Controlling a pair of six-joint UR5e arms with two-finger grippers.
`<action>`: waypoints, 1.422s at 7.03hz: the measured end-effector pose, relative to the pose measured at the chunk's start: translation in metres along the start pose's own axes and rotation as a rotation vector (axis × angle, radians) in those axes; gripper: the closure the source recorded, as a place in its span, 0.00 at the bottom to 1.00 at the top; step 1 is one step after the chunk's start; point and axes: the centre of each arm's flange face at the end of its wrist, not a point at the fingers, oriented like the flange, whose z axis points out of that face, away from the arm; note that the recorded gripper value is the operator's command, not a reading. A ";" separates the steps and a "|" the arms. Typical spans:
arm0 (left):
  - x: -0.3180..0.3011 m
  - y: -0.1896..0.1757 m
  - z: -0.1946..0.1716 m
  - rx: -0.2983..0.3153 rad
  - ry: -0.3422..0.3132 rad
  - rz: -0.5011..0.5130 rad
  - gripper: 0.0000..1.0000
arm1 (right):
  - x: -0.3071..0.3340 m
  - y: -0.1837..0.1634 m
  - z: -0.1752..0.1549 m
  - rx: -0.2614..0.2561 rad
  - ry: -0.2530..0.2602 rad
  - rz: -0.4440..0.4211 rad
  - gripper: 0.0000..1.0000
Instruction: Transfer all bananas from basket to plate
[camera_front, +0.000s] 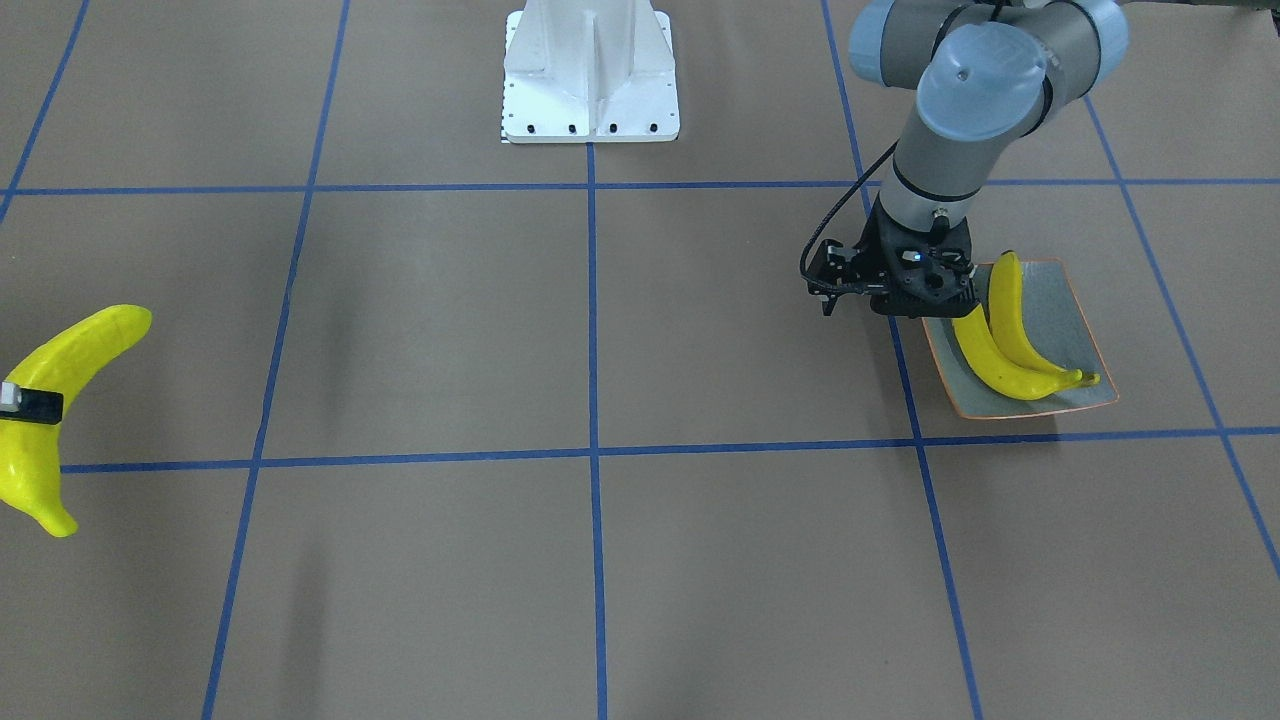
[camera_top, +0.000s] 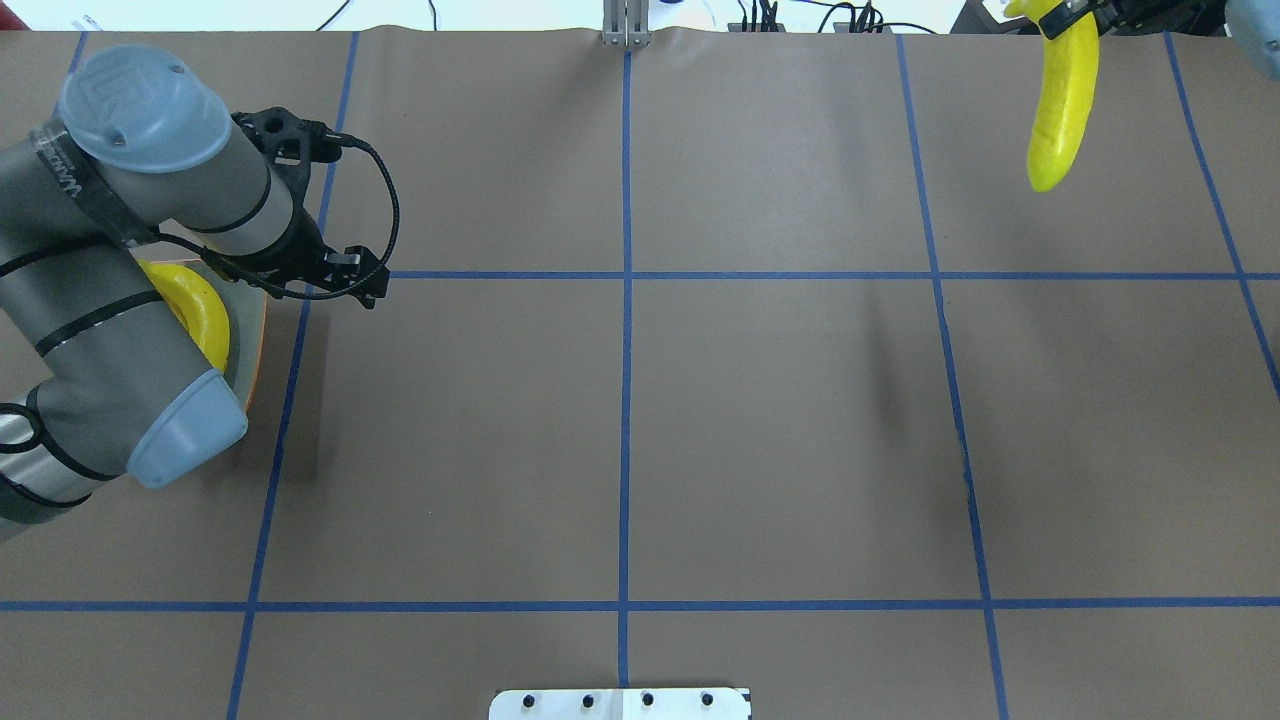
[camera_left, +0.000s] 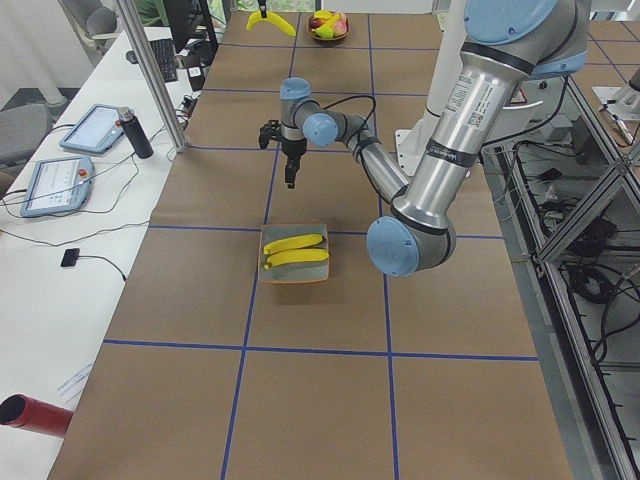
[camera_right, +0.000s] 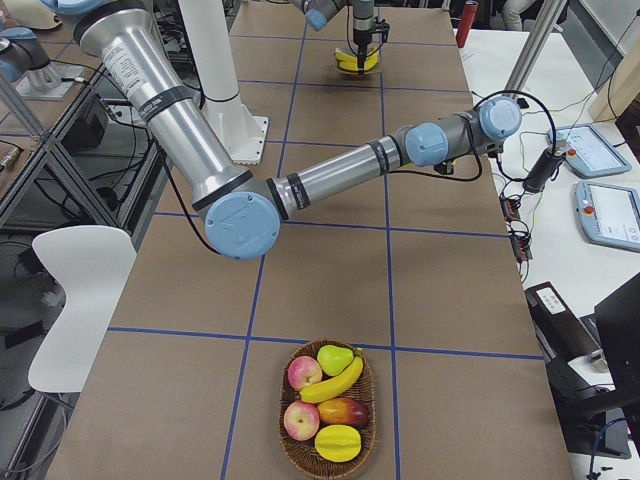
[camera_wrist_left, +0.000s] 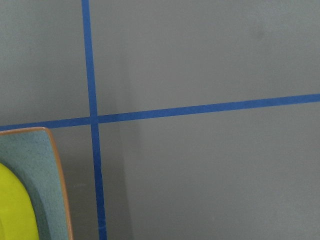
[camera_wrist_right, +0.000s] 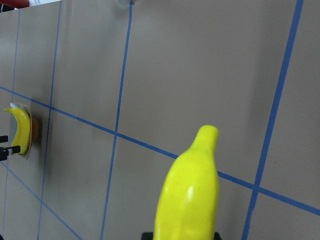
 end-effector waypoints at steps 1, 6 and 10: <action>0.001 0.000 0.000 0.000 0.001 0.000 0.00 | -0.035 -0.009 0.010 -0.001 0.021 0.028 1.00; 0.001 0.000 -0.002 0.002 0.003 -0.019 0.00 | -0.150 0.019 0.147 0.197 0.048 0.091 1.00; 0.017 0.005 -0.014 -0.006 0.128 -0.087 0.00 | -0.157 0.084 0.242 0.363 -0.218 0.151 1.00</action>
